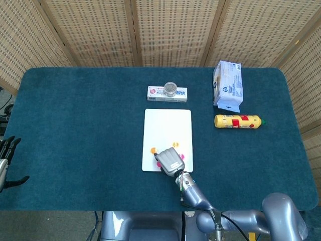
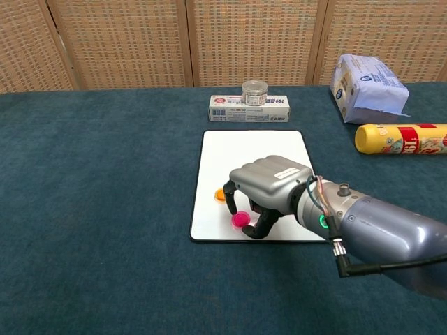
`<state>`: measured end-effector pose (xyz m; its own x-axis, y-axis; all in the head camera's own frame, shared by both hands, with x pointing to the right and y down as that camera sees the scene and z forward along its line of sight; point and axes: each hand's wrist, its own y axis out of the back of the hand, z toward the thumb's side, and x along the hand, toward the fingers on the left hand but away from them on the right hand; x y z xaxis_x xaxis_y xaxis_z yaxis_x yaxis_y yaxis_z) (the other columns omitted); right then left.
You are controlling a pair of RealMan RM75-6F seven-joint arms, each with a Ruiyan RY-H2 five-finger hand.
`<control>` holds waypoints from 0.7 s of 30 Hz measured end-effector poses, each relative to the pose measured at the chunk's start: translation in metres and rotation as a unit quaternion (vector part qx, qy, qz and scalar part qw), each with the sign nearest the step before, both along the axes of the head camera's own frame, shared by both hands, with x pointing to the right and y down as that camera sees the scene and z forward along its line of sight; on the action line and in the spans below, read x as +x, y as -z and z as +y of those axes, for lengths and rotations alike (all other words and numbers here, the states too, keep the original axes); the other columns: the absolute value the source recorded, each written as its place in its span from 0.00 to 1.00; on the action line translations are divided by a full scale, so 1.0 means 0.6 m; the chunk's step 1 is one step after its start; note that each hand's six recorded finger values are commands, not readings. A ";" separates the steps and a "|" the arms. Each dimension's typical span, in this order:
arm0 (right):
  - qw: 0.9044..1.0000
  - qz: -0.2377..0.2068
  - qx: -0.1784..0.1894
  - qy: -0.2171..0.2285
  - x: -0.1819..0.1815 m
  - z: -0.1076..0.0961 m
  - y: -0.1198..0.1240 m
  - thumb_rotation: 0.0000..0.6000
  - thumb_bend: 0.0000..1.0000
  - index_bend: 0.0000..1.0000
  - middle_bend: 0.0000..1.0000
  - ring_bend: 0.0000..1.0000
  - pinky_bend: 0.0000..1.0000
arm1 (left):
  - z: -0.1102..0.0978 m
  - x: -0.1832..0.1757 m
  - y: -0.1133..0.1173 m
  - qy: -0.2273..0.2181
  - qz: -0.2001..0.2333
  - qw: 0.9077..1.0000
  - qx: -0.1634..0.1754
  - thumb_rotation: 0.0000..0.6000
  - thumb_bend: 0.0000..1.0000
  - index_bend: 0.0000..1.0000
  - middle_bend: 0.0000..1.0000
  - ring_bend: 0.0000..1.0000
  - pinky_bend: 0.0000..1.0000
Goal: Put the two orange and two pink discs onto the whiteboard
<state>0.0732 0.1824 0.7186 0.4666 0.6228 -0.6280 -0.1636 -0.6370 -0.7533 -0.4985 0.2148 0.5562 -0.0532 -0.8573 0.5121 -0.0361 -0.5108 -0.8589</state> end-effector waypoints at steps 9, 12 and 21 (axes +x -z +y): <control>1.000 -0.003 0.005 -0.001 0.001 -0.003 0.004 1.00 0.41 0.43 0.99 0.92 1.00 | 0.000 0.000 0.000 0.000 0.000 1.000 0.000 1.00 0.00 0.00 0.00 0.00 0.00; 1.000 -0.005 0.004 -0.002 0.001 -0.002 0.006 1.00 0.41 0.42 0.99 0.92 1.00 | 0.000 0.000 0.000 0.000 0.000 1.000 0.000 1.00 0.00 0.00 0.00 0.00 0.00; 1.000 0.000 0.009 0.000 0.003 -0.004 0.006 1.00 0.41 0.32 0.99 0.92 1.00 | 0.000 0.000 0.000 0.000 -0.001 1.000 0.001 1.00 0.00 0.00 0.00 0.00 0.00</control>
